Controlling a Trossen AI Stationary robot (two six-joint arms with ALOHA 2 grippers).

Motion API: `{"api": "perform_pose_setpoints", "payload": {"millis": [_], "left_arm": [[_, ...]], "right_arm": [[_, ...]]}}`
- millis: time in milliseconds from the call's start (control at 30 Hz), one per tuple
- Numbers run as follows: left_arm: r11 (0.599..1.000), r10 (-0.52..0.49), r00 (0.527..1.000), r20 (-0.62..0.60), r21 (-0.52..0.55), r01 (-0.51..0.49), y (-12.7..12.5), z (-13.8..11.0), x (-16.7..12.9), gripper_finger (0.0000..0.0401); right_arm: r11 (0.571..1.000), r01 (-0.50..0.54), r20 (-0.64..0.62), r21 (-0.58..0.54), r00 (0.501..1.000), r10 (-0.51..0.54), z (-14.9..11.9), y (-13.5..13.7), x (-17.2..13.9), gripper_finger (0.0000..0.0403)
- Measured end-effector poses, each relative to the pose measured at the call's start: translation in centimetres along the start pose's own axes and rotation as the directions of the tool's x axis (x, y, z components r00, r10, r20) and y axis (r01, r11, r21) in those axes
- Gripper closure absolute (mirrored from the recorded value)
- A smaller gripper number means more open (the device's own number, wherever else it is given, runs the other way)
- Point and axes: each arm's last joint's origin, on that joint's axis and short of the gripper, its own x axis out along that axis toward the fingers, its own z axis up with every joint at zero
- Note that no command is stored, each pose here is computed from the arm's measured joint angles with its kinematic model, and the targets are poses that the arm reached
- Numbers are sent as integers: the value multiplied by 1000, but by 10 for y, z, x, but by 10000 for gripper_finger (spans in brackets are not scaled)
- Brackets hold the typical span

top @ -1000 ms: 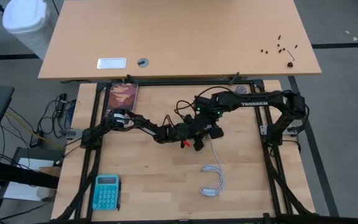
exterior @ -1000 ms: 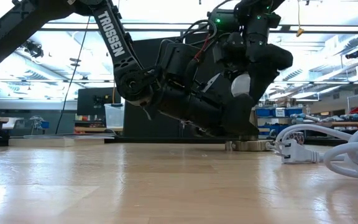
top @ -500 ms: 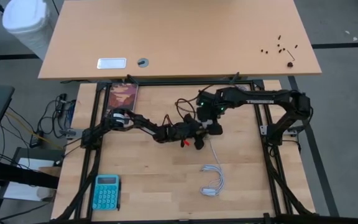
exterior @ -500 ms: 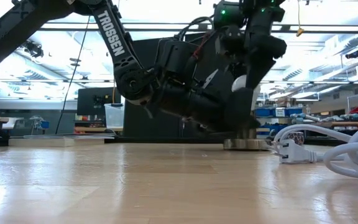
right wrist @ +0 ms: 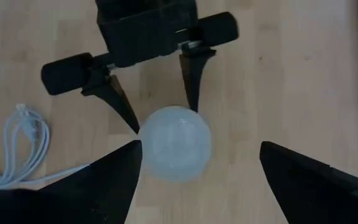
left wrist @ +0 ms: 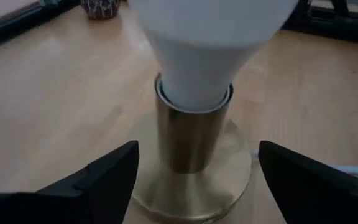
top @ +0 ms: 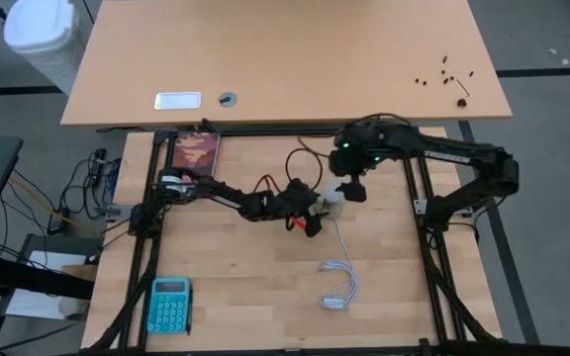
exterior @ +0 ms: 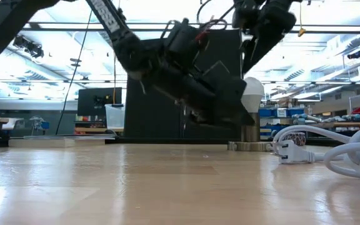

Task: Screw lightbulb
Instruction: Remove the white lightbulb from the lamp

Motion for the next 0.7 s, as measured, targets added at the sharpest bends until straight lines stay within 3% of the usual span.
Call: {"api": "perform_pose_setpoints", "payload": {"millis": [200, 367, 500, 700], "left_arm": [[1000, -25, 996, -87, 12, 26, 0, 33, -33, 67], [991, -49, 993, -104, -129, 35, 1, 70, -74, 67], [968, -92, 995, -43, -240, 79, -4, 92, -96, 67], [933, -169, 985, -24, -326, 152, -20, 100, -108, 67]], "right_arm": [[997, 8, 134, 82, 991, -19, -15, 6, -46, 69], [980, -68, 292, 189, 956, 10, -25, 20, -82, 71], [959, -98, 388, 267, 921, -14, -26, 28, -98, 76], [887, -131, 349, 443, 936, -36, -28, 38, -97, 85]]}}
